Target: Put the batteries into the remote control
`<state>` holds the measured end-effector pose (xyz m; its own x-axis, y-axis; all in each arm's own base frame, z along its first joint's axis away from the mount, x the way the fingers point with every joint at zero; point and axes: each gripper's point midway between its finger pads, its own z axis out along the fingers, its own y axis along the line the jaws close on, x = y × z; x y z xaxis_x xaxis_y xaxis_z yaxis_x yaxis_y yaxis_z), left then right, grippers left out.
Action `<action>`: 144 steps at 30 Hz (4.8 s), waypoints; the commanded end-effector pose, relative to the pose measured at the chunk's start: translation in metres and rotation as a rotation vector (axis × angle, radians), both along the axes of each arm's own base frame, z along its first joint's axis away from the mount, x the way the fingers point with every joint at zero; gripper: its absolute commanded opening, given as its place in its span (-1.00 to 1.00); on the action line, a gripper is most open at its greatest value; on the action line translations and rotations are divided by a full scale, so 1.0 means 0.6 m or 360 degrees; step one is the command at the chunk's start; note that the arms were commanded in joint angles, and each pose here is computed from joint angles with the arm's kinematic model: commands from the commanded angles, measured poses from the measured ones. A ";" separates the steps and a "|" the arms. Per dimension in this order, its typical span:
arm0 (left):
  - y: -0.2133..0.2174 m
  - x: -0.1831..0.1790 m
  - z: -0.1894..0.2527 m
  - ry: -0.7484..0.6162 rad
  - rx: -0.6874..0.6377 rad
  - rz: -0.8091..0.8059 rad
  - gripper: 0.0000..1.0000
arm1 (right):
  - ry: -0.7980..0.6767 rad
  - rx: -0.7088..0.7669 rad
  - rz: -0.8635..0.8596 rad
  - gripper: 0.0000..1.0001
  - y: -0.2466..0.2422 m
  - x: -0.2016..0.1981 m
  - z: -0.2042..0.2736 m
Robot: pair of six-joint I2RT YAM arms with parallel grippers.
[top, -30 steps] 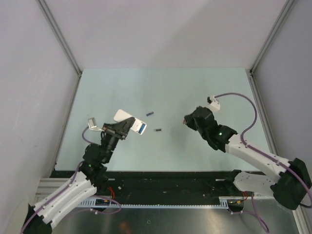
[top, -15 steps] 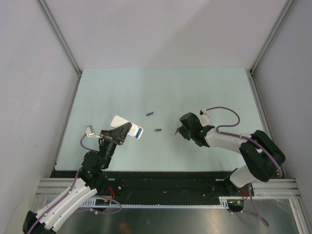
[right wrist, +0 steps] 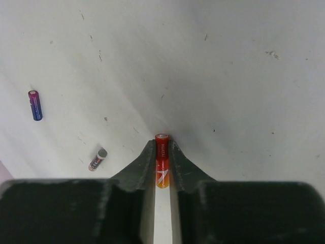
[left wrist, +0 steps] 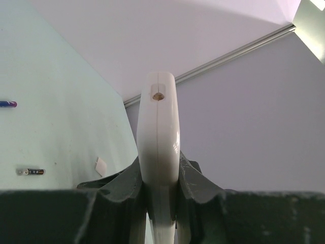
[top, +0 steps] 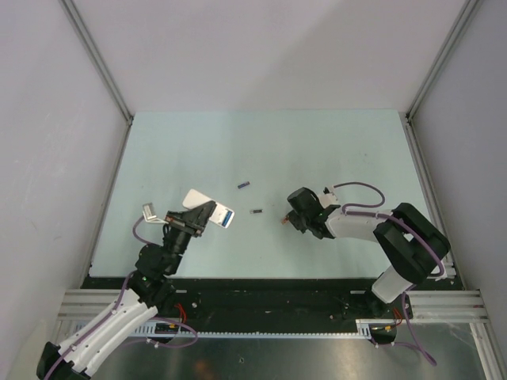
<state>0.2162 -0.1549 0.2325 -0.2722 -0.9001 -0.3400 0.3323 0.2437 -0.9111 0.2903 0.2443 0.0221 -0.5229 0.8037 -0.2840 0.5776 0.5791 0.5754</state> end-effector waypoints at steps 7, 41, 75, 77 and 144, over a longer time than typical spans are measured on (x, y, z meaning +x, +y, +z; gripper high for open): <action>-0.003 -0.002 0.014 -0.0002 -0.0059 -0.0027 -1.00 | 0.0006 0.0010 0.0057 -0.32 0.008 0.008 0.004; -0.031 -0.017 -0.017 -0.0003 0.0179 -0.0176 -1.00 | -0.0583 -0.1026 0.1861 0.05 0.094 0.028 0.082; -0.036 -0.015 -0.019 -0.0004 0.0308 -0.0197 -0.99 | -0.0431 -0.1190 0.2383 0.72 0.091 0.057 0.004; -0.036 -0.013 -0.023 0.0009 0.0316 -0.0193 -1.00 | -0.0432 -0.1190 0.2379 0.70 0.089 0.060 0.003; -0.070 0.050 -0.016 0.0239 0.0187 -0.0197 -1.00 | -0.0714 -0.1368 0.1721 -1.00 0.061 -0.056 0.296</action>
